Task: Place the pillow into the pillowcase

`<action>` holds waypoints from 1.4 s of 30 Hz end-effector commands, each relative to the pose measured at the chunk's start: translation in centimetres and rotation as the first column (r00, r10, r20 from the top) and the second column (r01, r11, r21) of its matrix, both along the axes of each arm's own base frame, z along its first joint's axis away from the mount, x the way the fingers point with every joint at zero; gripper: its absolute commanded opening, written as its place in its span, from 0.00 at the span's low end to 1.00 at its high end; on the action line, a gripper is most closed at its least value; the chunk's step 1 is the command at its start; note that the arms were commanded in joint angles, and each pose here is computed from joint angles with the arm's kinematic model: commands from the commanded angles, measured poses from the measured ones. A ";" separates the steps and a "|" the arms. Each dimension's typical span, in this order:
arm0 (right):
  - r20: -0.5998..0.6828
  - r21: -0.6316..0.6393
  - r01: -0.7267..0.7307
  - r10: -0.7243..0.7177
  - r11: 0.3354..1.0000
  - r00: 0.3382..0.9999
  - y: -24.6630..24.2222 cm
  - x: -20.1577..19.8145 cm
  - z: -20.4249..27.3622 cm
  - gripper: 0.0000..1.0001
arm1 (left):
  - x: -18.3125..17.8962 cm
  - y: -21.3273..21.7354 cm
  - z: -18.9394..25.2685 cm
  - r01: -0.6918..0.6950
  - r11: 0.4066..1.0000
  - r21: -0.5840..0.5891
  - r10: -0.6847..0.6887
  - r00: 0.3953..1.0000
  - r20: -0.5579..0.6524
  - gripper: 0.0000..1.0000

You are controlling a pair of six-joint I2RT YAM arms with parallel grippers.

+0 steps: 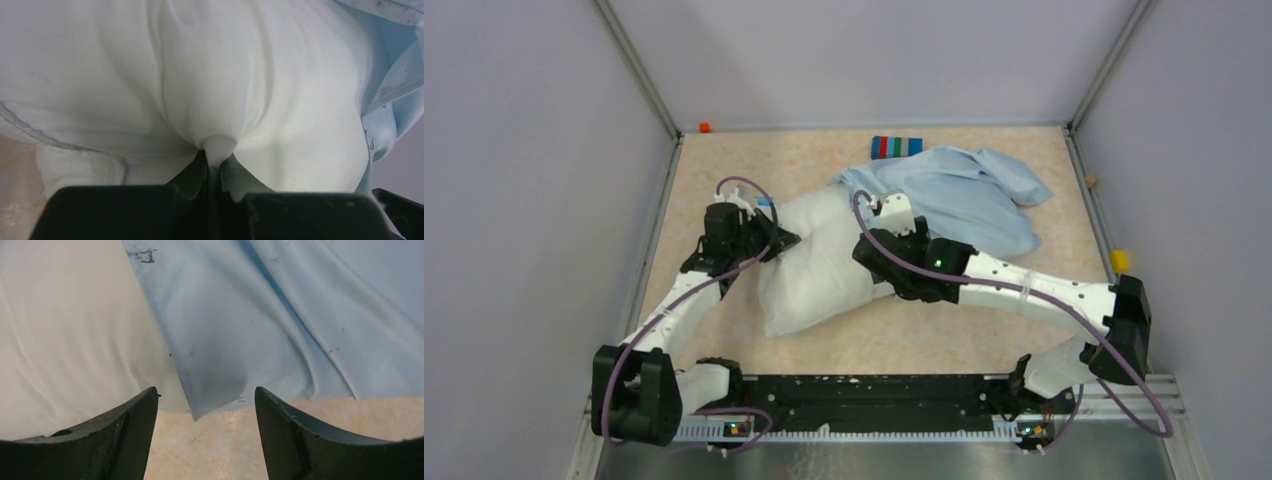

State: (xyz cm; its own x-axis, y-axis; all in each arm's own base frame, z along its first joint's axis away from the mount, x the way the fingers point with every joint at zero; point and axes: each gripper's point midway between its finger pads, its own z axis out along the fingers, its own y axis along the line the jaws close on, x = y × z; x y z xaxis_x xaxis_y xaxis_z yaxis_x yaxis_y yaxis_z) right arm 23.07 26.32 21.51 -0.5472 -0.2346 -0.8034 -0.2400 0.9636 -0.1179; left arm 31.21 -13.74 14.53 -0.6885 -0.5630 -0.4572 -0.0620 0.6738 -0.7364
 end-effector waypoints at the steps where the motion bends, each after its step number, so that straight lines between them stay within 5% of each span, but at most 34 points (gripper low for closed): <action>1: 0.053 -0.002 0.101 -0.100 0.995 0.994 -0.5 0.2 -1.1 0.70 | -0.2 0.0 -1.5 0.014 1.000 0.020 -0.013 0.999 -0.041 0.03; 5: 0.104 -0.081 0.168 -0.159 0.982 0.982 -1.8 0.9 -2.1 0.68 | -0.6 -0.1 -1.7 0.031 0.999 0.023 -0.030 0.999 -0.042 0.03; 8: 0.137 -0.126 0.203 -0.185 0.971 0.973 -2.3 1.4 -1.6 0.52 | -1.0 0.0 -1.8 0.033 0.999 0.031 -0.031 0.999 -0.040 0.00; 12: 0.166 -0.158 0.224 -0.197 0.962 0.966 -2.0 1.9 0.4 0.00 | -1.8 0.0 -2.3 0.031 0.999 0.025 -0.030 0.999 -0.039 0.00; 15: 0.175 -0.117 0.145 -0.124 0.983 0.977 1.2 1.2 3.1 0.00 | -2.4 -0.8 -2.4 0.039 0.999 -0.023 -0.040 0.998 -0.043 0.00; 18: 0.141 0.019 -0.089 0.085 0.996 0.986 8.6 -1.5 5.1 0.00 | -3.0 -2.8 -1.8 0.052 0.997 -0.058 -0.053 0.999 -0.011 0.00; 23: 0.027 0.193 -0.354 0.355 0.915 0.934 18.8 -7.5 3.2 0.00 | -3.6 -5.7 -1.1 0.031 0.997 -0.077 -0.031 1.000 0.004 0.00; 30: -0.002 0.199 -0.246 0.252 0.949 0.968 15.1 -5.4 2.6 0.00 | -4.0 -6.2 -1.4 0.038 0.997 -0.067 -0.039 0.999 -0.017 0.00; 39: 0.142 0.463 -0.300 0.265 0.834 0.954 10.6 0.0 14.9 0.00 | -5.5 -8.2 0.2 0.097 0.995 0.030 -0.098 0.995 0.023 0.00; 42: 0.174 0.464 -0.374 0.331 0.803 0.927 10.4 1.7 18.1 0.00 | -6.4 -10.1 1.4 0.161 0.984 0.070 -0.164 0.986 0.039 0.08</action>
State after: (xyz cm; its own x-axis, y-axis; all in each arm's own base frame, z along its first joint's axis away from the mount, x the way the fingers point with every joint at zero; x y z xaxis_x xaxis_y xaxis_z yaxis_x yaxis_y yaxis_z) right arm 22.36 34.37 28.18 -0.5671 -0.1724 -0.8054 -0.4572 0.8792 0.1338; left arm 27.81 -21.24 15.80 -0.6613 -0.5390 -0.5217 0.0260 0.6786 -0.7341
